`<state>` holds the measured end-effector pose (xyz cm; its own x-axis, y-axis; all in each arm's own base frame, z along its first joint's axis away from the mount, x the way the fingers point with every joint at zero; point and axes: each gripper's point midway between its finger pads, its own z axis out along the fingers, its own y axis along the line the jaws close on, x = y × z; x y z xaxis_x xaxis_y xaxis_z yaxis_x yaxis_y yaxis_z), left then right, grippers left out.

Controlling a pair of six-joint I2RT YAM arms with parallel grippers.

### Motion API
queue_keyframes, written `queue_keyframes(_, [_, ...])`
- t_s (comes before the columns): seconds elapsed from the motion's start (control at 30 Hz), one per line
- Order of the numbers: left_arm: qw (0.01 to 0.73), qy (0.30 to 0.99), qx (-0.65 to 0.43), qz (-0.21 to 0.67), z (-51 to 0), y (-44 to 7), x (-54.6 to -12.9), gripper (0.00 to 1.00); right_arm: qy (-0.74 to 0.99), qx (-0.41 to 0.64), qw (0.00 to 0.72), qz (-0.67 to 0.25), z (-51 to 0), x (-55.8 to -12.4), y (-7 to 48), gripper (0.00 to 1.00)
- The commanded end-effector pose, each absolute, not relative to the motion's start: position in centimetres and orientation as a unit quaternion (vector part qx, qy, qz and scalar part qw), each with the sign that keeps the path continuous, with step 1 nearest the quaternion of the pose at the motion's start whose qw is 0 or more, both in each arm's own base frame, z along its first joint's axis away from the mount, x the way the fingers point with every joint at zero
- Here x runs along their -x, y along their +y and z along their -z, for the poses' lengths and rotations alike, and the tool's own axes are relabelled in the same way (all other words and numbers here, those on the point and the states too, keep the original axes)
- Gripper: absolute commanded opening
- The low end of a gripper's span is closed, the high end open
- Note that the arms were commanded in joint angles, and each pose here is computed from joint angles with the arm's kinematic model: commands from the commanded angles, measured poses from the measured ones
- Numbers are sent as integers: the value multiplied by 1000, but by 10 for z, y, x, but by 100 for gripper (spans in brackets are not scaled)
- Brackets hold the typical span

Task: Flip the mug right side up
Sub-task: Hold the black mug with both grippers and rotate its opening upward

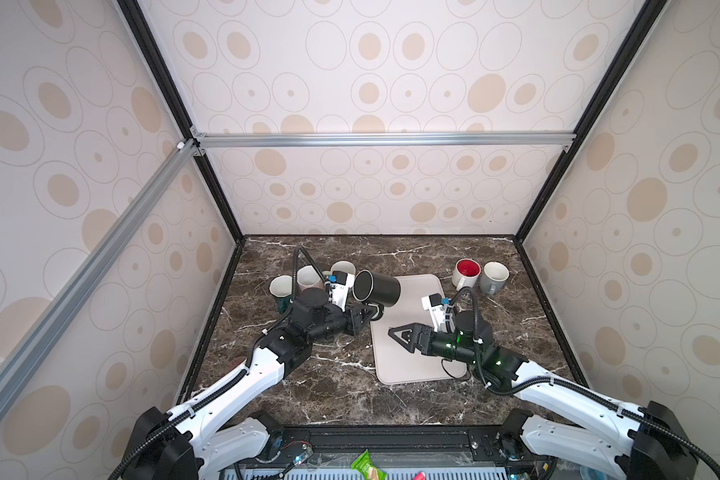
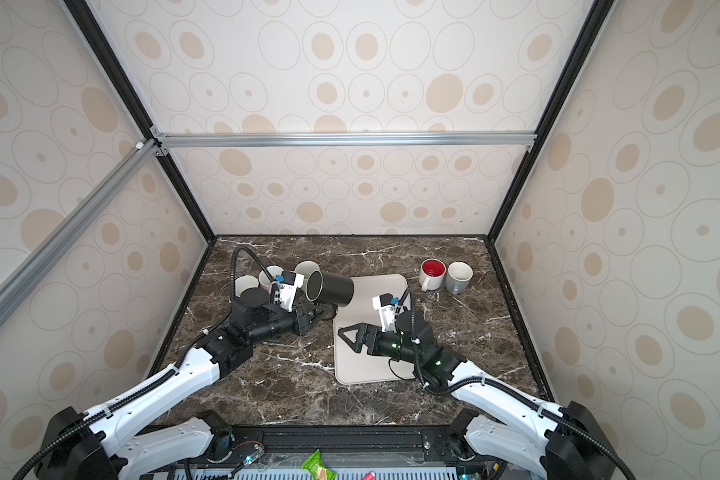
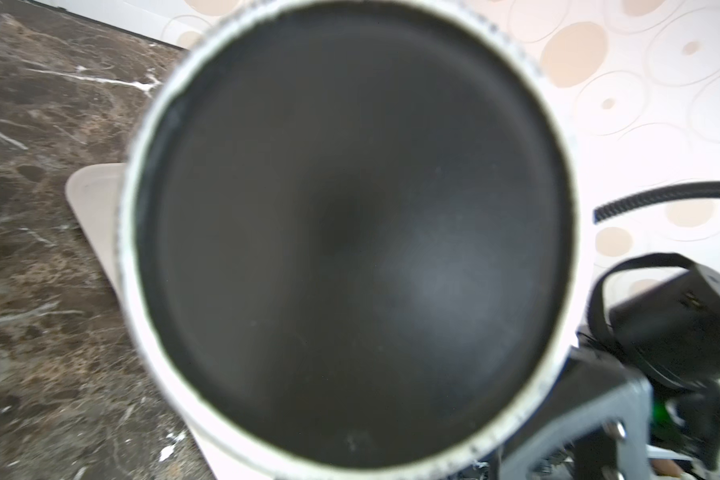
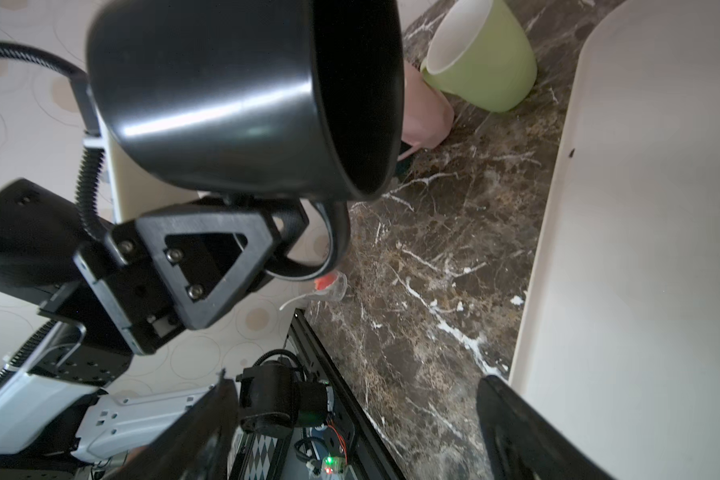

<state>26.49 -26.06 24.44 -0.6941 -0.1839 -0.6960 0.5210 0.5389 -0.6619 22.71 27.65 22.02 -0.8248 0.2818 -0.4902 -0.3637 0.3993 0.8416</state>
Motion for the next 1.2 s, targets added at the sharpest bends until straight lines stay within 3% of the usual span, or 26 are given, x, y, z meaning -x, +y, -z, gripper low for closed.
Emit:
queue_keyframes(0.0, [420, 717, -134, 541, -304, -269, -264, 0, 731, 45, 326, -597, -256, -233, 276, 89])
queue_keyframes(0.23, [402, 707, -131, 567, -306, -276, -267, 0, 732, 71, 339, -586, -264, -236, 278, 85])
queue_keyframes(0.47, [371, 685, -142, 611, -309, -287, -261, 0, 718, 83, 365, -587, -272, -242, 278, 59])
queue_keyframes(0.6, [368, 681, -144, 616, -310, -289, -262, 0, 711, 83, 359, -599, -273, -245, 280, 57])
queue_keyframes(0.7, [366, 679, -145, 619, -310, -290, -261, 0, 701, 85, 353, -614, -276, -248, 285, 49])
queue_keyframes(1.17, [332, 663, -143, 656, -301, -294, -251, 0, 673, 94, 342, -649, -283, -259, 298, 41])
